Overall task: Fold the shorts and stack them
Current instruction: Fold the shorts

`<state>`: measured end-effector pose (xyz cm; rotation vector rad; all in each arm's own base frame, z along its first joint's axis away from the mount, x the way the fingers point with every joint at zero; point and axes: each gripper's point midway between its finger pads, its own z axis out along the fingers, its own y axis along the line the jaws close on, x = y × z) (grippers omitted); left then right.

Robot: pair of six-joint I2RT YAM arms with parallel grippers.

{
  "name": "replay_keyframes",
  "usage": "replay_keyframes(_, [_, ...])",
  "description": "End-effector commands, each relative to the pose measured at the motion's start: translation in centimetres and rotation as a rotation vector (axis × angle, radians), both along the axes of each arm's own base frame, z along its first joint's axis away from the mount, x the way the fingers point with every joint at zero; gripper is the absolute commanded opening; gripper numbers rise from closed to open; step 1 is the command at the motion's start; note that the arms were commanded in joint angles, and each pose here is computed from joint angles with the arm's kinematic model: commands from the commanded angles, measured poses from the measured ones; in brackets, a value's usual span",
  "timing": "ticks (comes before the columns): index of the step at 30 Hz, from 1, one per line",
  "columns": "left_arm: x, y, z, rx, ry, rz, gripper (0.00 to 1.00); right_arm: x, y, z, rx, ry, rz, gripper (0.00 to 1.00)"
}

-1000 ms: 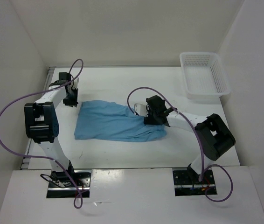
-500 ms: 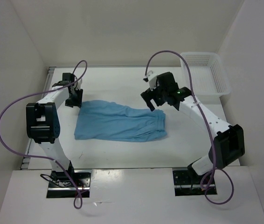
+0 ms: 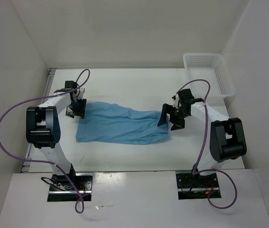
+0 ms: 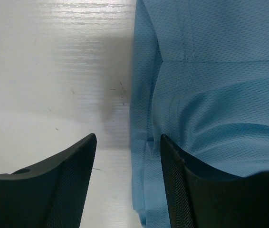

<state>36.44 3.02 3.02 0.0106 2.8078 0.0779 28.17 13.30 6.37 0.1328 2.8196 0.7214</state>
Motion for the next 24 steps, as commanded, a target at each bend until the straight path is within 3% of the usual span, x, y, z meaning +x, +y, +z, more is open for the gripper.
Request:
replay_keyframes(1, [-0.2, 0.2, 1.1, 0.006, -0.016, 0.003, 0.64, -1.4, 0.6, -1.4, 0.028, 0.1, -0.079, 0.94])
replay_keyframes(9, [0.2, 0.4, 0.3, 0.012, 0.026, 0.005, 0.64, -5.4, 0.9, -4.7, 0.055, 0.302, -0.121, 0.86])
replay_keyframes(12, [0.3, 0.4, -0.2, 0.011, 0.038, 0.005, 0.65, -4.6, 1.5, -5.1, 0.09, 0.296, -0.135, 0.71])
replay_keyframes(13, [0.3, 0.4, -0.2, 0.011, 0.038, 0.005, 0.65, -4.3, 1.6, -5.1, 0.092, 0.286, -0.134, 0.6])
replay_keyframes(16, [-0.3, 0.4, -1.3, 0.009, 0.07, 0.005, 0.65, -1.9, 1.7, -4.3, 0.09, 0.192, -0.102, 0.44])
replay_keyframes(20, [0.6, 0.2, -2.2, -0.004, 0.079, 0.001, 0.54, 1.6, 1.1, -3.5, 0.045, 0.056, -0.094, 0.28])
replay_keyframes(24, [2.9, -0.1, -2.7, -0.027, 0.06, -0.006, 0.52, 4.6, 0.1, -2.7, -0.033, -0.092, -0.049, 0.15])
